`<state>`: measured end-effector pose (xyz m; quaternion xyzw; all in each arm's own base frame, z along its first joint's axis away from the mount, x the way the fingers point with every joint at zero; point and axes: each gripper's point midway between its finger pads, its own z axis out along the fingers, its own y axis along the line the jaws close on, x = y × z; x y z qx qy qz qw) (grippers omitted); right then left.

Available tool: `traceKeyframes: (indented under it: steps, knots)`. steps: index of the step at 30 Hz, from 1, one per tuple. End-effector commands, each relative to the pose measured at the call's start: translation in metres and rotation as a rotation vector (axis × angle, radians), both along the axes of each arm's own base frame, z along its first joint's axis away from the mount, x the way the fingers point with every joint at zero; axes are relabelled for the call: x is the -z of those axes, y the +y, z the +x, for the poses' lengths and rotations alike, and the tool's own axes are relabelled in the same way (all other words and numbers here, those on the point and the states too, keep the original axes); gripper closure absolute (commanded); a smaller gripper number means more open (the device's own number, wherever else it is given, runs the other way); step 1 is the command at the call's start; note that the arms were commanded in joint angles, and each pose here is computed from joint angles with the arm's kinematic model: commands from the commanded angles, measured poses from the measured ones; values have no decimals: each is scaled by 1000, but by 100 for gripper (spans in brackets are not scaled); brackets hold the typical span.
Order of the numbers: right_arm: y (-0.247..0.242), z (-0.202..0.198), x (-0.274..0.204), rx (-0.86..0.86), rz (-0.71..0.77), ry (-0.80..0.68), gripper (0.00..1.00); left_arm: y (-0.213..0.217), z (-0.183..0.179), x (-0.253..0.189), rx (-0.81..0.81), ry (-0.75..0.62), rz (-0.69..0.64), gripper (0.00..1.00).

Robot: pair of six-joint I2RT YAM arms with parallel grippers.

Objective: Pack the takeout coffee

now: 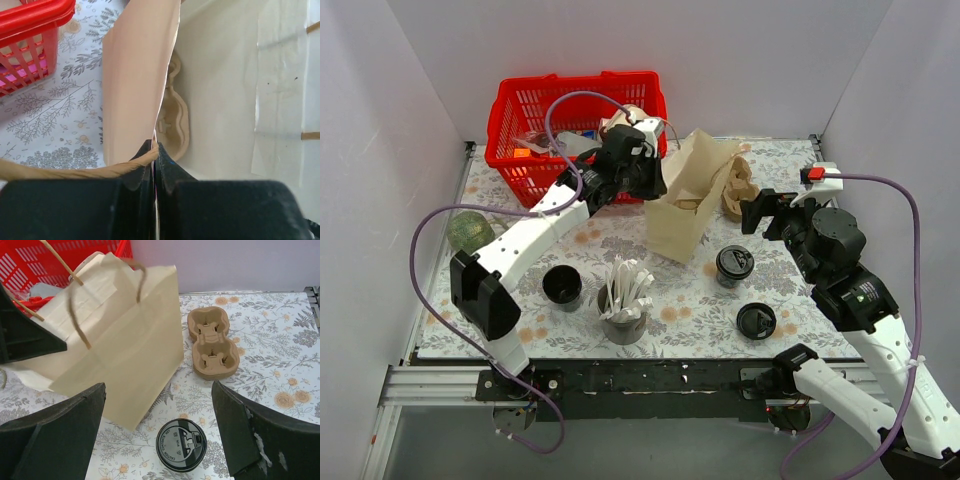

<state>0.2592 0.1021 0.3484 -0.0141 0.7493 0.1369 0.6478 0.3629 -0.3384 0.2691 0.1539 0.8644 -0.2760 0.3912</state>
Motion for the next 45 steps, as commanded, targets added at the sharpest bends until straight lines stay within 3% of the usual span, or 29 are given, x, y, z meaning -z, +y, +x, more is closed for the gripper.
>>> traceKeyframes:
  steps: [1, 5, 7, 11, 14, 17, 18, 21, 22, 24, 27, 30, 32, 34, 37, 39, 42, 45]
  knots:
    - [-3, 0, -8, 9, -2, -26, 6, 9, -19, -74, -75, -90, -140, 100]
    - [-2, 0, -4, 3, -13, -9, 7, 35, 1, -15, -232, 19, 109, 100]
    - [-2, 0, -4, 4, -19, -4, 7, 28, -7, 14, -188, 110, 147, 100]
    - [-5, 0, -3, 13, -39, 9, 7, 35, -6, 39, -242, 140, 192, 100]
    - [-6, 0, -2, 16, -45, 9, 7, 35, -6, 27, -240, 133, 183, 100]
    - [-5, 0, -2, 16, -45, 9, 7, 5, -22, -9, -88, 128, 16, 100]
    - [-6, 0, -2, 16, -45, 11, 8, 2, -33, -41, -44, 85, -74, 100]
    - [-6, 0, -4, 16, -44, 8, 8, 10, -33, -88, -81, -28, -159, 100]
    - [-6, -1, -4, 15, -39, 6, 8, 25, -20, -88, -177, -65, -125, 100]
    - [-7, -1, -5, 18, -38, 3, 8, 35, -18, -70, -222, -47, -63, 100]
    - [-6, -1, -5, 16, -37, 2, 8, 33, -19, -23, -200, 26, 29, 100]
    - [-6, -1, -5, 16, -39, 6, 8, 48, -15, 44, -262, 150, 231, 100]
    - [-6, -1, -5, 17, -43, 10, 8, 40, -16, 44, -234, 189, 247, 100]
    - [-8, 0, -4, 29, -46, 11, 8, 30, -17, 18, -195, 159, 183, 100]
    - [-11, -2, -7, 39, -43, 3, 8, 6, -38, -65, -24, 29, -80, 100]
    - [-13, -4, -8, 42, -41, -4, 8, 13, -42, -103, -47, -77, -186, 100]
    - [-16, -5, -11, 51, -34, -22, 8, 37, -27, -91, -192, -111, -118, 100]
    - [-12, -6, -13, 33, -26, -29, 8, 51, -12, -39, -289, -38, 49, 100]
